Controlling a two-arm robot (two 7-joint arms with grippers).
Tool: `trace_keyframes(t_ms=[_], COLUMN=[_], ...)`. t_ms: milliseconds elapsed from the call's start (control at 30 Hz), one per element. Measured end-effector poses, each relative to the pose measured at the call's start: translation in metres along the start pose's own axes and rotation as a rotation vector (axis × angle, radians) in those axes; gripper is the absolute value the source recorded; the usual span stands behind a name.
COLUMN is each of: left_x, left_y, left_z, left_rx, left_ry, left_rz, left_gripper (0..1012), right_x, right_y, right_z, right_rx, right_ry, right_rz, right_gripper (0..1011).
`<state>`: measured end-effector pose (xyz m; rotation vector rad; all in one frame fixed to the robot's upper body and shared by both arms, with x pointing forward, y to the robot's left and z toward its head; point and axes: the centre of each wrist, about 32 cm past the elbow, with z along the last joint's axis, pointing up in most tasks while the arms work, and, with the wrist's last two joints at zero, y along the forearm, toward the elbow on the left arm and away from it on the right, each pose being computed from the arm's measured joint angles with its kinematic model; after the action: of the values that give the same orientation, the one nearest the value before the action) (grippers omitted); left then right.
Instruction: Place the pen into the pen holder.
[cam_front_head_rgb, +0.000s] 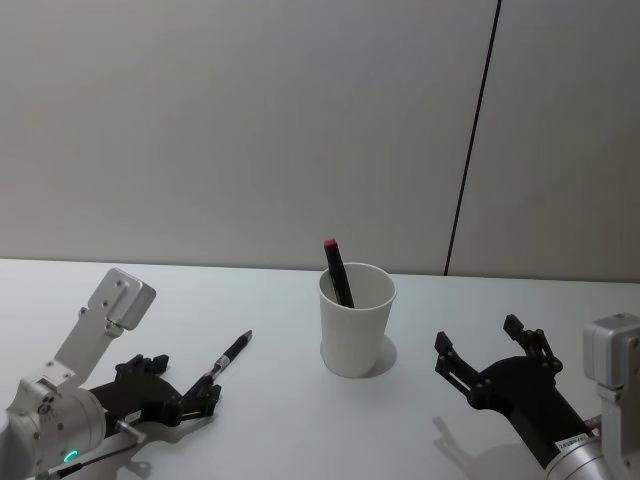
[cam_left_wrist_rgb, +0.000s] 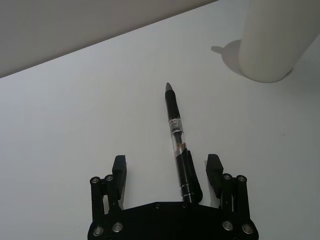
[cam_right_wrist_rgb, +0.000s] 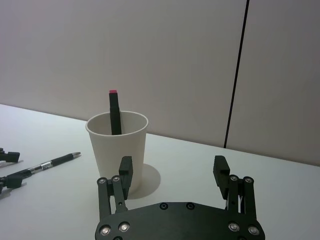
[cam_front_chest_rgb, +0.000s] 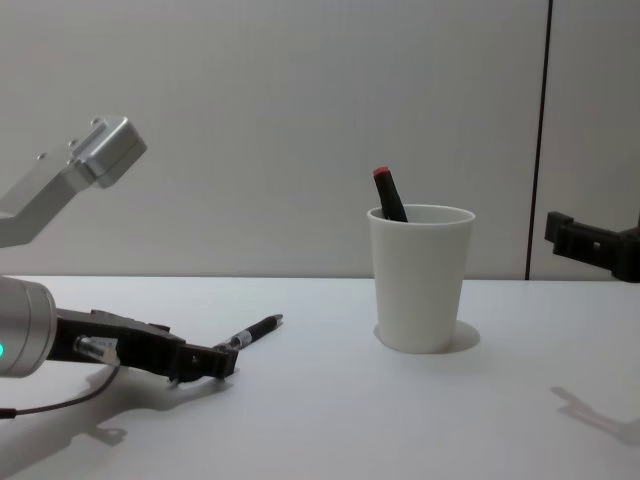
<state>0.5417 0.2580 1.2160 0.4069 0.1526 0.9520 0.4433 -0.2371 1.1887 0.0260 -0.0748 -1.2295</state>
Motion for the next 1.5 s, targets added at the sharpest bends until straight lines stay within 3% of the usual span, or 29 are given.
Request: trace_keyframes(t_ms=[1067, 1500], left_x=[0.0002, -0.0003], left_y=[-0.0017, -0.0021], left_z=[0.0012, 0.0019], left_rx=[0.011, 0.01], left_ry=[-0.003, -0.032], left_rz=[-0.002, -0.016], left_gripper=[925, 839], right_x=[0.0, 0.0], right_y=[0.0, 0.0], right_z=[0.0, 0.0], right_rx=[0.0, 0.0], right_ry=[0.0, 0.0], right_rz=[0.0, 0.0], right_gripper=[1001, 1001])
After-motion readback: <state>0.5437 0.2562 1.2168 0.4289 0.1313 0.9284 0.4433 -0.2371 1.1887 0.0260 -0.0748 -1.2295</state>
